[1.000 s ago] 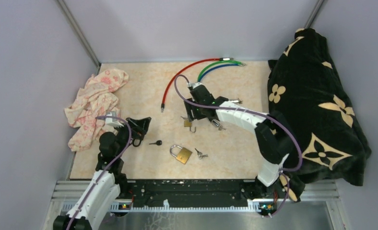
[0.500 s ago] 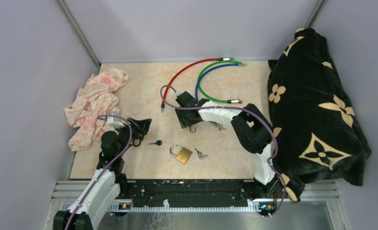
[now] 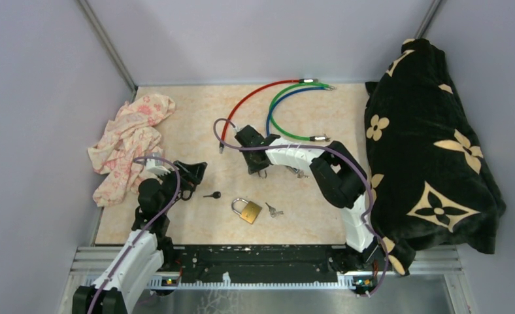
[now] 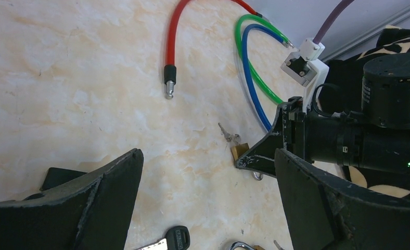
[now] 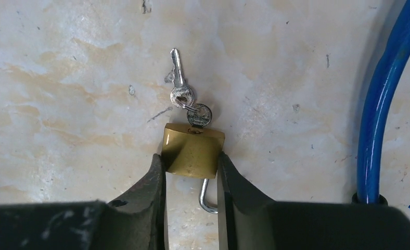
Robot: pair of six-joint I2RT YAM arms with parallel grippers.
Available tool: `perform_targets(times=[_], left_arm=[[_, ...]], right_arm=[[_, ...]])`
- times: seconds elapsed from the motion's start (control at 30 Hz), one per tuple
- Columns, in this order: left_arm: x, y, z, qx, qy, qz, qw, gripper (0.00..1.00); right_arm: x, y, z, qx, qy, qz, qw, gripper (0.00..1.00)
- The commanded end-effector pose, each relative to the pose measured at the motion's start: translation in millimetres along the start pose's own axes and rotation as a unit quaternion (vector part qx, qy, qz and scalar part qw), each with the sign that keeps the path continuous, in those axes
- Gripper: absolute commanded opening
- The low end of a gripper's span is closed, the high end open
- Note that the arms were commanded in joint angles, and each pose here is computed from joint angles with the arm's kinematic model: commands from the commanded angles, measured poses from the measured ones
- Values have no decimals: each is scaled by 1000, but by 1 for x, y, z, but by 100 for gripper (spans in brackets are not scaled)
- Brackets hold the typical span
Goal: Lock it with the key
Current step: Pick up the lock from the center of the board.
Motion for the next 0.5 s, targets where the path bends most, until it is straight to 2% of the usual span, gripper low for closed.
perform_targets(times=[0.0, 0.07, 0.13, 0.27, 0.33, 0.43, 0.47], left_arm=[[-1, -3, -2, 5, 11, -12, 1000, 99], [-1, -4, -6, 12, 26, -14, 999, 98], [-2, -5, -11, 23, 46, -14, 999, 98], [-6, -11, -35, 81, 137, -6, 987, 95], [-10, -16, -55, 141, 209, -4, 968, 95], [-14, -17, -77, 263, 315, 12, 912, 94], [-14, -13, -80, 304, 345, 26, 887, 94]], right_arm=[[-4, 0, 3, -22, -4, 2, 1000, 9], [-13, -1, 5, -36, -33, -2, 999, 1], [-25, -1, 12, -58, -89, -4, 994, 0], [-58, -1, 23, -88, -218, -2, 972, 0], [-71, -1, 18, -82, -250, -8, 965, 0], [-82, 1, 11, -64, -293, -19, 954, 0], [-85, 2, 9, -61, -305, -21, 950, 0]])
Point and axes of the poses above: each gripper's point midway between its finger pads, its own x axis out along the fingers, its own z axis along the line the jaws close on, y = z × x, the point moved 5 cm from there along -x, back along the fingers, and after that the axes turned 6 degrees about x, right-handed, at the moved point
